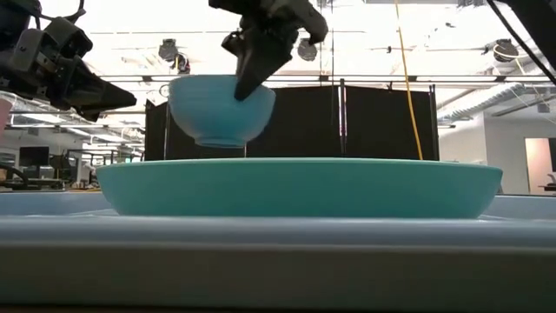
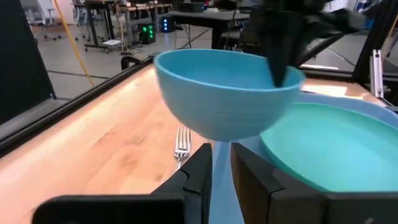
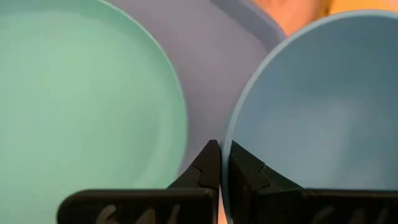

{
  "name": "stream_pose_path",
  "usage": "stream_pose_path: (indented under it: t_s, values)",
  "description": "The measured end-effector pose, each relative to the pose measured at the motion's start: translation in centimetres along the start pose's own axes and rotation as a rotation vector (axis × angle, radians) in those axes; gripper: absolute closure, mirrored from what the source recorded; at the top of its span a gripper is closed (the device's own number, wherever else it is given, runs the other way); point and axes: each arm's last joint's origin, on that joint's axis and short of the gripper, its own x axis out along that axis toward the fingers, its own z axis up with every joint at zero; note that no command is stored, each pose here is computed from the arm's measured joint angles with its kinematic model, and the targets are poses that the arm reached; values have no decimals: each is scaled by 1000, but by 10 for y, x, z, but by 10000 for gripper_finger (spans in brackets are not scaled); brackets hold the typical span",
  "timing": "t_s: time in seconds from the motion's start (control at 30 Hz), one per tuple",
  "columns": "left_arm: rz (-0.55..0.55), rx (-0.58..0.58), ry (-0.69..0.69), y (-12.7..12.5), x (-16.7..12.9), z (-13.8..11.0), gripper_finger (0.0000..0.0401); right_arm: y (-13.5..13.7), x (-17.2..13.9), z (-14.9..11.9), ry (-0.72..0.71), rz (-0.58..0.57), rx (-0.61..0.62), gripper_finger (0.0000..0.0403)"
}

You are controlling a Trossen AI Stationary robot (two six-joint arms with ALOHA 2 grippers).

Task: Set up tray
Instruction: Put the blue bowl on top of the light blue plate

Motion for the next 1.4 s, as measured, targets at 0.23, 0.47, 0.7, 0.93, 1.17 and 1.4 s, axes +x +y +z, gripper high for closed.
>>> stream_pose_path:
  t_s: [0.23, 0.47, 0.7, 0.93, 1.17, 1.4]
  values:
    - [0, -1, -1, 0, 0, 0, 339, 27, -3, 11, 6, 34, 6, 403]
    - [0, -1, -1, 0, 0, 0, 339, 56, -4, 21, 13, 68, 0, 403]
    - [0, -1, -1, 0, 0, 0, 339, 86, -6, 30, 17, 98, -9, 403]
    - [0, -1, -1, 0, 0, 0, 338, 107, -8, 36, 10, 116, 12, 403]
    - [0, -1, -1, 0, 0, 0, 338, 125, -11, 41, 7, 133, 28, 403]
    - [0, -1, -2, 0, 0, 0, 339, 143, 3, 36, 39, 150, 47, 403]
